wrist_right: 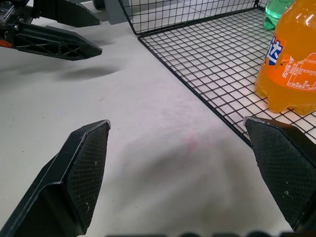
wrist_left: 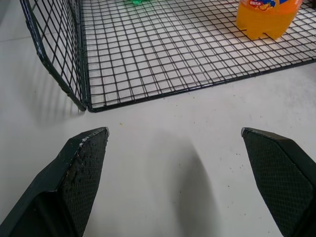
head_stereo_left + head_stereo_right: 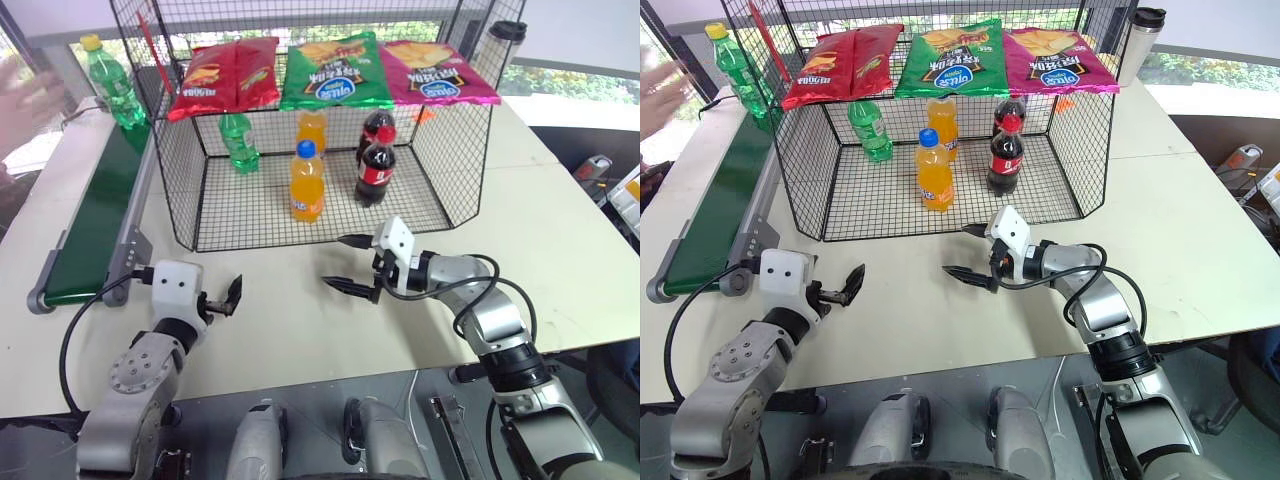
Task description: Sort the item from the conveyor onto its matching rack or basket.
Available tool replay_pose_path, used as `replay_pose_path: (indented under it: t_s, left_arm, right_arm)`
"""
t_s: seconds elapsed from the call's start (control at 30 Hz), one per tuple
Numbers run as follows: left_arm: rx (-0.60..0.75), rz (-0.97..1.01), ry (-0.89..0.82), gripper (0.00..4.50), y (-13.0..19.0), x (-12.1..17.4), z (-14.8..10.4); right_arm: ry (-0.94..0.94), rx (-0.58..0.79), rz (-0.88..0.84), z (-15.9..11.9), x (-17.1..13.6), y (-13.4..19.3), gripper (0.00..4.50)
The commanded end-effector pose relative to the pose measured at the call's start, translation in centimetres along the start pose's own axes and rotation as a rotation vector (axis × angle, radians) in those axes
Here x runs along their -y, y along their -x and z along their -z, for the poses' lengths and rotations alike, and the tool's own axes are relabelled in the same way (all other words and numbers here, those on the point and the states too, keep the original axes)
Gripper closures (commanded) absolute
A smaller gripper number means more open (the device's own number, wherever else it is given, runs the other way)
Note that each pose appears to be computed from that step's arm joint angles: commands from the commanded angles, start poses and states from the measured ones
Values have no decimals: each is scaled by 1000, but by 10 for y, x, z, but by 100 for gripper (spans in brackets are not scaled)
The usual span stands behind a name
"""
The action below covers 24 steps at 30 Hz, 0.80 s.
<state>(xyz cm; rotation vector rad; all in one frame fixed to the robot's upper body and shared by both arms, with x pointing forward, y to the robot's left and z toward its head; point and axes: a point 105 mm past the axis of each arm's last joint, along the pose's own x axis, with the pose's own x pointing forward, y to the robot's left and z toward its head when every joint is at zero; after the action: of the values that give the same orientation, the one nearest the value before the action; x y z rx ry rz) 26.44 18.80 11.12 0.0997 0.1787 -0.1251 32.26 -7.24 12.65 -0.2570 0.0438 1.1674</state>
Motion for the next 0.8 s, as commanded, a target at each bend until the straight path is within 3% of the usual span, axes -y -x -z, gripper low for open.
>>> replay_pose_path:
  t_s: [0.03, 0.53, 0.8]
  left_arm:
    - [70, 2, -30, 2, 5, 1, -17]
    - [133, -96, -13, 2, 17, -10, -37]
    - [204, -363, 46, 2, 42, -60, -47]
  right_arm:
    - [34, 26, -7, -10, -1, 2, 0]
    - [33, 29, -18, -10, -2, 2, 0]
    - [24, 38, -36, -12, -5, 1, 0]
